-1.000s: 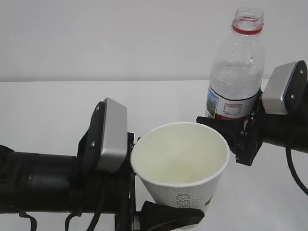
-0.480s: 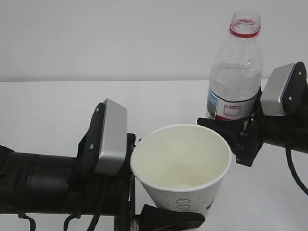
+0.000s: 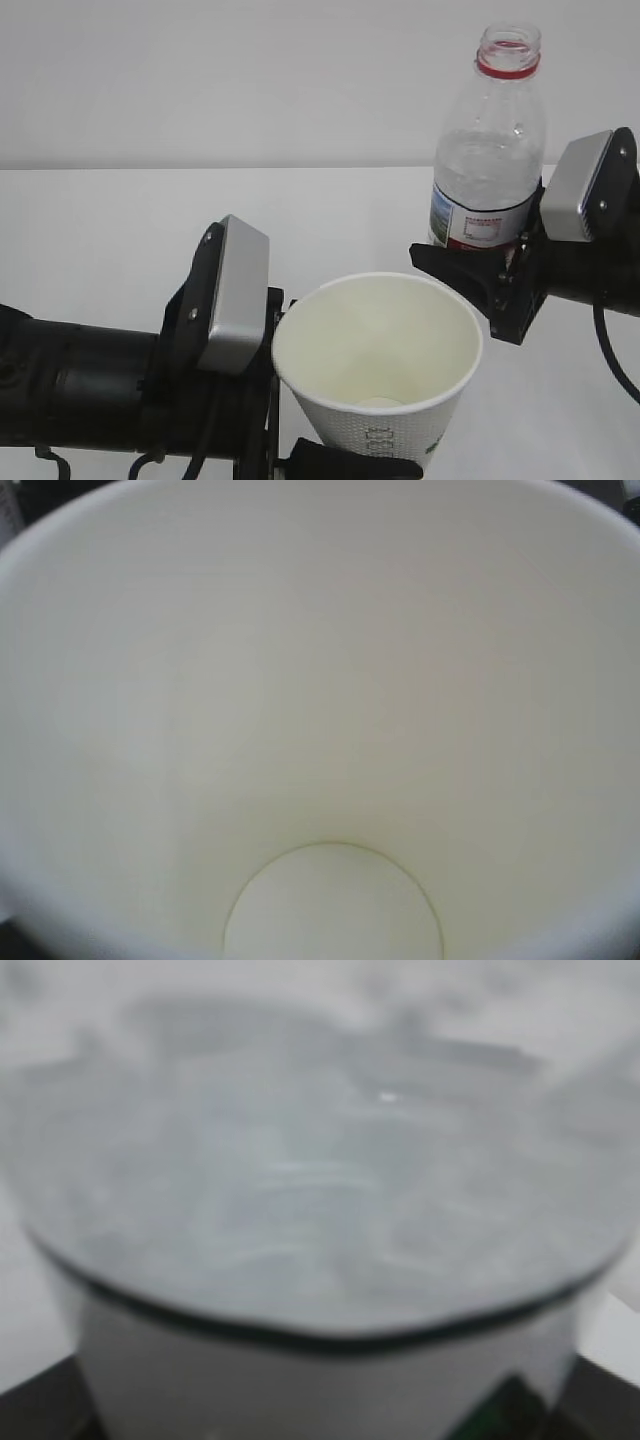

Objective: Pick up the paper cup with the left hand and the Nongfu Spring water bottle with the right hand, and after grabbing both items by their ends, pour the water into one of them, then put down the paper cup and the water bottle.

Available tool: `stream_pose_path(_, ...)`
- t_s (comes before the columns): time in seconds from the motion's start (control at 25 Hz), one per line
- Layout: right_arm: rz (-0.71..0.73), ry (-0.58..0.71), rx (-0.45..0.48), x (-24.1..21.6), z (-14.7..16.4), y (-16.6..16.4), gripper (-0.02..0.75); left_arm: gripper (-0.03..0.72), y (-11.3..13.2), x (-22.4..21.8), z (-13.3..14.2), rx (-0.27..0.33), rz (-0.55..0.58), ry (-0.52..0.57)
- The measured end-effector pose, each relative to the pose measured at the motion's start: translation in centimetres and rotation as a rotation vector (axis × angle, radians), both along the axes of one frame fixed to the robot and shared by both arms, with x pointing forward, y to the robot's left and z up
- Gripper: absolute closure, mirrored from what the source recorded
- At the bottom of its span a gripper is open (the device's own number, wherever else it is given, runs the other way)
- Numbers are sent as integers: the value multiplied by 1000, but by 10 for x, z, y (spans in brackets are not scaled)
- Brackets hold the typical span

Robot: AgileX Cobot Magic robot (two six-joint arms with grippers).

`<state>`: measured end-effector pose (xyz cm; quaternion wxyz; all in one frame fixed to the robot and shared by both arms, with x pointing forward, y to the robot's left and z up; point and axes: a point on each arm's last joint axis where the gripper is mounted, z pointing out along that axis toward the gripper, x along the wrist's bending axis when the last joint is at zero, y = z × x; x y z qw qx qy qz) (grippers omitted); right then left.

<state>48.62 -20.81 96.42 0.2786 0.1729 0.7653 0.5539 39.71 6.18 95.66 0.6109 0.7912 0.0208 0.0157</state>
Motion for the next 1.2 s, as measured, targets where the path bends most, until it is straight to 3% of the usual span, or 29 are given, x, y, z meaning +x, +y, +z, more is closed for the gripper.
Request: stream_pose_path(1.2, 15, -242, -30, 40, 49, 5, 207, 146, 0, 5, 2, -31, 68, 30)
